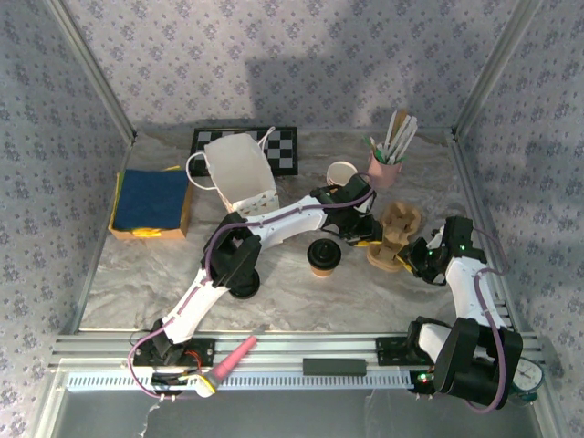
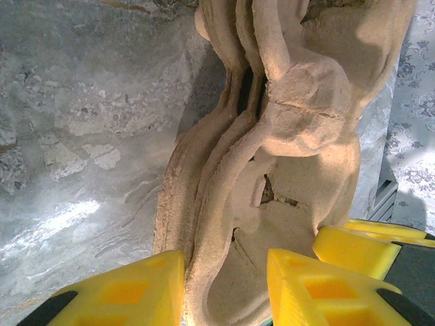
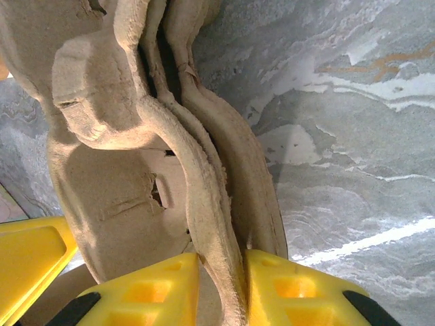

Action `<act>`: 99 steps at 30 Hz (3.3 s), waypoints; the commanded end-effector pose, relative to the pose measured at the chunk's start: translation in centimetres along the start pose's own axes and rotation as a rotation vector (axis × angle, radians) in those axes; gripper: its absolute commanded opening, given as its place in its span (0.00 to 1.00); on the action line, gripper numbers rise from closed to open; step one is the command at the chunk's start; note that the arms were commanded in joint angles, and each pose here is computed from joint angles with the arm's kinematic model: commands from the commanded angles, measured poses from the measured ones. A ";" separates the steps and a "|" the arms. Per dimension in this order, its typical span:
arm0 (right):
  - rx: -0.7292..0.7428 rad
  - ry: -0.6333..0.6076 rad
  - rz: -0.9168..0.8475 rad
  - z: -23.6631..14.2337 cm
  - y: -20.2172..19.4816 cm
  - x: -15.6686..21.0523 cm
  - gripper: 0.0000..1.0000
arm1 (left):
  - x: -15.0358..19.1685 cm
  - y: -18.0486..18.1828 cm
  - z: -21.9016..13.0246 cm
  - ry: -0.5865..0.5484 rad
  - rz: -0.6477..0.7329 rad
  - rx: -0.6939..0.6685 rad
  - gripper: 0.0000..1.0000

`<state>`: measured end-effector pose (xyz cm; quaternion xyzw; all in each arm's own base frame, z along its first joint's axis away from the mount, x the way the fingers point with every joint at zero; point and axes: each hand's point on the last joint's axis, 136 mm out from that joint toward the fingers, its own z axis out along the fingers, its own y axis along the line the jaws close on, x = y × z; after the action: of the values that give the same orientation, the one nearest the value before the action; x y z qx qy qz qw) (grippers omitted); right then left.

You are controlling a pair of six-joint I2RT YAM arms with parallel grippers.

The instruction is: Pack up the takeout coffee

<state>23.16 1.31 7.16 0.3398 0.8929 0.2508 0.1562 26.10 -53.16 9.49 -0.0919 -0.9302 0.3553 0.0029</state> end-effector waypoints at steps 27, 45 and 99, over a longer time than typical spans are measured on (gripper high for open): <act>0.001 0.002 -0.018 -0.2 0.1 0.3 0.26 | 1.3 -4.9 -2.1 0.028 0.026 0.175 0.37; -0.002 0.006 -0.021 -0.1 0.1 0.4 0.26 | 1.3 -5.8 -0.9 0.080 -0.077 0.307 0.37; -0.050 -0.464 -0.157 -16.8 11.0 -6.1 0.89 | -0.4 -10.9 -12.4 -0.233 0.289 0.311 0.10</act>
<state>25.85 -1.47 26.08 0.3091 0.8560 0.1806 0.3729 25.76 -54.08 20.79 -0.1448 -0.8569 0.4883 -0.0788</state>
